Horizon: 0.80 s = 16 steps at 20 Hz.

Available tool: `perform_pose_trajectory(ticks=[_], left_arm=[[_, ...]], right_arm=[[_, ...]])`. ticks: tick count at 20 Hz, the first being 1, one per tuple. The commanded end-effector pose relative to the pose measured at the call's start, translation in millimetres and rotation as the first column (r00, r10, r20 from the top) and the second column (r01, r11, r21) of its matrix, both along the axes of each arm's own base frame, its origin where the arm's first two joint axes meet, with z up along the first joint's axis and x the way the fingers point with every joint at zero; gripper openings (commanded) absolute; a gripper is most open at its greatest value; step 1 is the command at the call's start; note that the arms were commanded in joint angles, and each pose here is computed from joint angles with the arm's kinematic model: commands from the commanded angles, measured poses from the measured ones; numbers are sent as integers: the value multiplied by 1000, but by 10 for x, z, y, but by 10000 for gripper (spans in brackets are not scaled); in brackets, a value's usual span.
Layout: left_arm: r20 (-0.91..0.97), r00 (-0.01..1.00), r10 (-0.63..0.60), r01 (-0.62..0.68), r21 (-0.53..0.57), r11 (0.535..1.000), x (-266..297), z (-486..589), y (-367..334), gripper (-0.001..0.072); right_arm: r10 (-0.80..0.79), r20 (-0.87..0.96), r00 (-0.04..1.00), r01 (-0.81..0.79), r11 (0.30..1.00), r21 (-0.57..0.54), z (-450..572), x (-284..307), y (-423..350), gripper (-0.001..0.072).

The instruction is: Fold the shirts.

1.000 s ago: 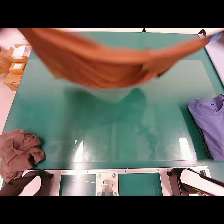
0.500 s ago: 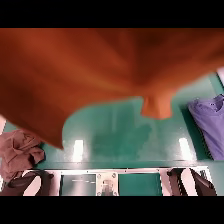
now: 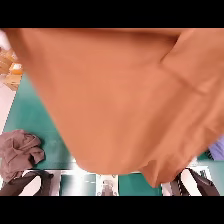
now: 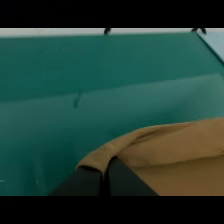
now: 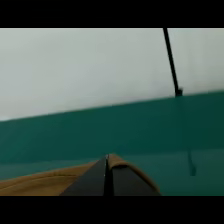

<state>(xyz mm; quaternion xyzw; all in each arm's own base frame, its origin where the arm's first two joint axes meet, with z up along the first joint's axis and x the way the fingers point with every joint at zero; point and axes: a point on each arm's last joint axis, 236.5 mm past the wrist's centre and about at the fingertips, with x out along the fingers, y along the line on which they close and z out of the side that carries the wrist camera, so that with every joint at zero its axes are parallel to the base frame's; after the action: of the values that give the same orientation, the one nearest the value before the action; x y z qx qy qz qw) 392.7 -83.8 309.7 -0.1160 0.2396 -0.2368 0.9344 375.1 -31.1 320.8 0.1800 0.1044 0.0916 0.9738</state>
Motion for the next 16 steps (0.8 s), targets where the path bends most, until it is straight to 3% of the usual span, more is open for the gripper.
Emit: perform_pose_trajectory(ticks=[1, 4, 8, 12, 16], left_arm=[[-234, 972, -31, 14, -73, 997, 592, -1388, -66, 22], [-384, 923, -25, -23, -120, 993, 1050, -2371, -115, 22], [-457, 889, -17, -61, -154, 986, 1467, -3032, -136, 22], [-386, 922, 22, -82, -139, 987, 1745, -2811, 0, 22], [-517, 855, -36, 7, -57, 998, 1382, -3028, 90, 22]], right_arm=[[63, -286, 956, -20, 988, 153, -1619, 668, 102, 17], [112, -464, 879, 12, 967, 255, -2595, 1161, 4, 17], [209, -558, 803, 40, 916, 400, -3241, 1684, -69, 16], [259, -537, 803, -12, 907, 421, -3116, 1916, -119, 16], [301, -593, 746, -67, 922, 382, -3068, 1593, -260, 15]])
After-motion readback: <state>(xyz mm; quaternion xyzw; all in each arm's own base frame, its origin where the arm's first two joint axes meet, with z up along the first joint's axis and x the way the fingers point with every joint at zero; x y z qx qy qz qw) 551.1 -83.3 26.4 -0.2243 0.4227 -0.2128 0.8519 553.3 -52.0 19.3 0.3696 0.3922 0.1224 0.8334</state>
